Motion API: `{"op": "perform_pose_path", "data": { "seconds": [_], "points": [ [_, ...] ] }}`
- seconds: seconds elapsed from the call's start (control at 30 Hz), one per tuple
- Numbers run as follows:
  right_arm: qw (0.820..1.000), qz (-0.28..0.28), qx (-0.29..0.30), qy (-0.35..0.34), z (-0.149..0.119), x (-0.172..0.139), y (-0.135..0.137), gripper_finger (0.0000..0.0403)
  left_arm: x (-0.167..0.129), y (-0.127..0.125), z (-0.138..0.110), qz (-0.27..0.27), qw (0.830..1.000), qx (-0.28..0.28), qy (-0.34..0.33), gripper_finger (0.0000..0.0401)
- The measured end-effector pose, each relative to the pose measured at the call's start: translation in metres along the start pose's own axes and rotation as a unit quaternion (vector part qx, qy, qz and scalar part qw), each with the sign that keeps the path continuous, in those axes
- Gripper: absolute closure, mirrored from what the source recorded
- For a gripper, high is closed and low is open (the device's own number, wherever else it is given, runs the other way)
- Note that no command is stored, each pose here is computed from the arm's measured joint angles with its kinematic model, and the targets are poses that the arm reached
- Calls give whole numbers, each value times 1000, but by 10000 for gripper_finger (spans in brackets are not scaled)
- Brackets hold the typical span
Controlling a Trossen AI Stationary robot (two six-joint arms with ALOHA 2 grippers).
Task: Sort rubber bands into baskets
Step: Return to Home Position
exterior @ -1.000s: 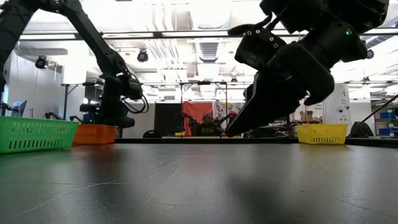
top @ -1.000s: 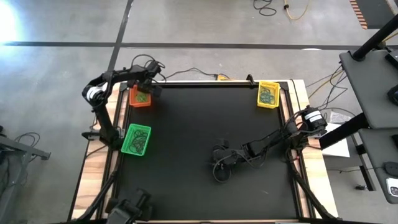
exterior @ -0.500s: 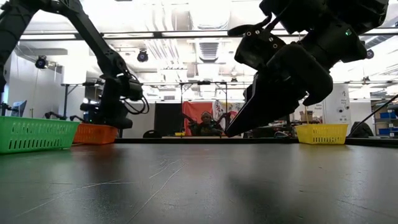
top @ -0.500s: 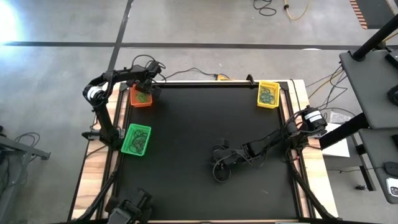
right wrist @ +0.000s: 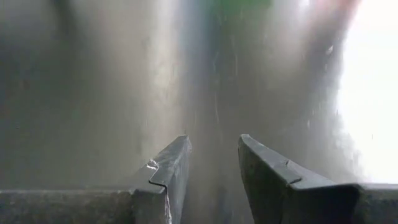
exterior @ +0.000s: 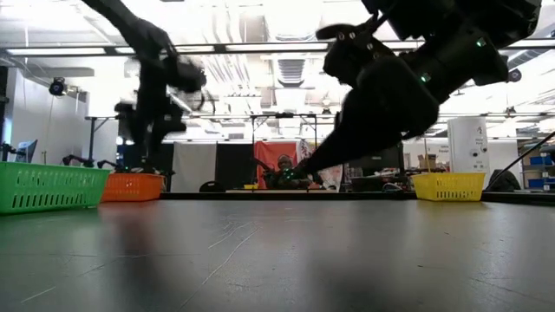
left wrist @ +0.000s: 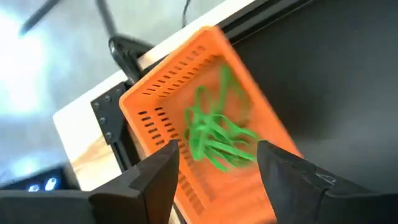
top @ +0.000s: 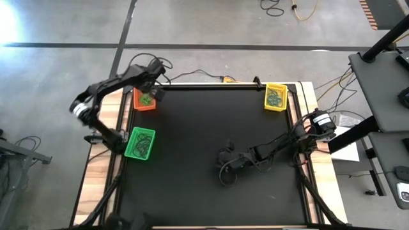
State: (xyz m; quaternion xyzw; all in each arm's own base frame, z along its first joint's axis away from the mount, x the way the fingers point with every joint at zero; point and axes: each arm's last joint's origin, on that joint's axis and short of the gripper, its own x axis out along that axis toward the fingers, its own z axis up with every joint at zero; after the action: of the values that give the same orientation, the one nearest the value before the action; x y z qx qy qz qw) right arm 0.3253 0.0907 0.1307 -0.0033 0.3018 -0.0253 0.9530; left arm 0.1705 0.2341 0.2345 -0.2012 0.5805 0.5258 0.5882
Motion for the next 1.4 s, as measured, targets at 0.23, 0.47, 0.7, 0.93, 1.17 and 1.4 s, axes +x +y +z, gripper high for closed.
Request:
{"op": "perform_pose_path", "data": {
  "seconds": [0.23,0.47,0.7,0.93,1.17,1.4],
  "points": [
    [1000,7,-3,-28,6,0,2,273,-76,-30,-66,-136,981,69,-121,198],
    [999,7,2,-32,7,0,2,273,-102,-73,-157,-280,910,183,-245,198],
    [999,17,1,-50,17,-12,3,273,-109,-92,-223,-439,792,255,-339,202],
    [996,18,-58,-64,42,-62,-5,273,-108,-75,-249,-491,739,256,-386,213],
    [992,19,-61,-107,44,-116,-22,273,-98,-66,-254,-545,686,209,-434,225],
    [989,23,-44,-136,38,-161,-38,273,-96,-66,-254,-552,688,198,-427,230]
  ]
}}
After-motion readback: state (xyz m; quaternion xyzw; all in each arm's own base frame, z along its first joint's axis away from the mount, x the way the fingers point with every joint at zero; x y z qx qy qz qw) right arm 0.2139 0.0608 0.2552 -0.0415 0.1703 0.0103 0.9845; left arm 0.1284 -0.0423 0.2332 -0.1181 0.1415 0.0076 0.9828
